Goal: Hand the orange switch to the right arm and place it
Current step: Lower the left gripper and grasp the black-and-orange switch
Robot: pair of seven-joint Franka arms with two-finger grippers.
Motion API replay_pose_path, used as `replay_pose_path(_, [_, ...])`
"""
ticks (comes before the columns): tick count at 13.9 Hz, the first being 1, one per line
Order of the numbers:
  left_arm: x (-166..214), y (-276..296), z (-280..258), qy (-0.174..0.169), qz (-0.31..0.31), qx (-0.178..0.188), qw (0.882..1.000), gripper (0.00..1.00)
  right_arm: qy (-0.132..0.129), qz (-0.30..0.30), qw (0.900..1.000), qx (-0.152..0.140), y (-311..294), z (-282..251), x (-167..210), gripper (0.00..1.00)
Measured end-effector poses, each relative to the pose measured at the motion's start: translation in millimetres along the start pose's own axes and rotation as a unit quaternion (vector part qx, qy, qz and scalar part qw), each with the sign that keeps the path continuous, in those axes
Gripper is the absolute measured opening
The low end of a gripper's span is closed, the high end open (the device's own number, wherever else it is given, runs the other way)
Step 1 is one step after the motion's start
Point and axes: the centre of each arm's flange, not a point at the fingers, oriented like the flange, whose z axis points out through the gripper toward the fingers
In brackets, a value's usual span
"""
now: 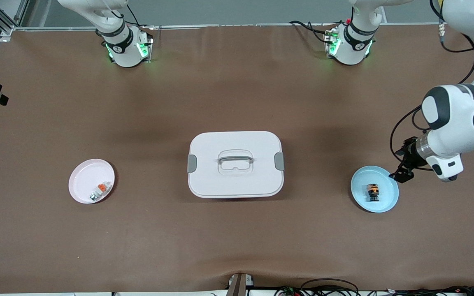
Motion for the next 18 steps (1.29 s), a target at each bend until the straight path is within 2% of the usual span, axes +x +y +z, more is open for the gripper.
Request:
replay_pose_path(2, [6,2,19,-0.012,-0.044,-0.018,0.999,1.00,0.000,0.000,1.000,0.000,0,0,0,1.00])
replay_pose_path(6, [17,5,49,0.000,-0.112,-0.041,0.993,1.00,0.000,0.000,1.000,0.000,0,0,0,1.00])
replay_pose_path(10, [21,4,76,0.003,-0.153,-0.046,0.987,1.00,0.000,0.000,1.000,0.000,0,0,0,1.00])
replay_pose_path(18, [6,19,110,0.013,-0.143,-0.063,0.988,1.00,0.000,0.000,1.000,0.000,0,0,0,1.00])
